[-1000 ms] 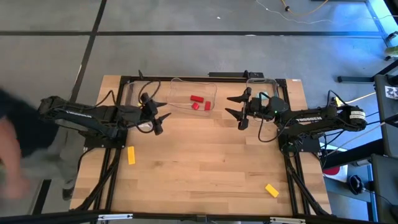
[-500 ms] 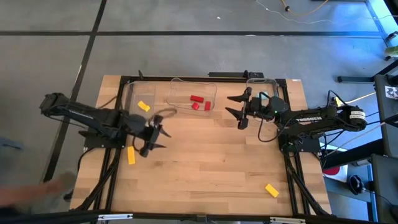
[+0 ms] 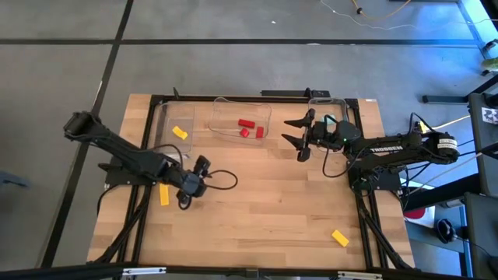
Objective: Sort & place blocks by color
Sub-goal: Put the left yellow block into the left transparent bin
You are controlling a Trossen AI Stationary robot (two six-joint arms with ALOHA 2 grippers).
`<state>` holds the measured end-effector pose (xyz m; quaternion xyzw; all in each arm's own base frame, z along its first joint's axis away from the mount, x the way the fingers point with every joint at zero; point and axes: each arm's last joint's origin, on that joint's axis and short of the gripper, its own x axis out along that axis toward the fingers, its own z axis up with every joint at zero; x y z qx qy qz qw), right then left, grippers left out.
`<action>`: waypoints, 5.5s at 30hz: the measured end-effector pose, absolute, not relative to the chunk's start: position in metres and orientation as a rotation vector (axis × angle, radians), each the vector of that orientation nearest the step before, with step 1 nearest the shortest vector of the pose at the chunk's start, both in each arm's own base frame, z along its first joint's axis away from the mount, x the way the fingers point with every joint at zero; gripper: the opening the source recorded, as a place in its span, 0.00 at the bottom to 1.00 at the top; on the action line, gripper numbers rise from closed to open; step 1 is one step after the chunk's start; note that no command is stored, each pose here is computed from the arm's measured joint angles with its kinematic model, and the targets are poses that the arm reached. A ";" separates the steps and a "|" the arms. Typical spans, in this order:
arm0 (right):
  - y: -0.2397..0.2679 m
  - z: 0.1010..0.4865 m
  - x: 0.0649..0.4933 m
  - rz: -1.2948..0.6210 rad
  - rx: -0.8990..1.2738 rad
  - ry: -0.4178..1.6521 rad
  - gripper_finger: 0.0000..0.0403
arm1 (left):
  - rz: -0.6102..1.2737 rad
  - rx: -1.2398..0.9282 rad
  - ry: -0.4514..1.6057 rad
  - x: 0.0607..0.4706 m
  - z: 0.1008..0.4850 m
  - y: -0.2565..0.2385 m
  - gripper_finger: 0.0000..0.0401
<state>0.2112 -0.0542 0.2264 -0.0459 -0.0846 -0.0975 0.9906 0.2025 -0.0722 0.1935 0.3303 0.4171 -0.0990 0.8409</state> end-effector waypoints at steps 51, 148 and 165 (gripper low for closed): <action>-0.054 0.226 0.211 -0.196 -0.108 -0.161 0.58 | -0.581 0.835 1.564 0.122 0.147 -0.161 0.54; -0.054 0.223 0.212 -0.193 -0.077 -0.138 0.58 | 0.918 0.232 0.012 0.160 0.234 0.039 0.28; -0.054 0.221 0.212 -0.193 -0.072 -0.118 0.58 | 1.397 -0.075 0.539 0.135 0.195 0.092 0.28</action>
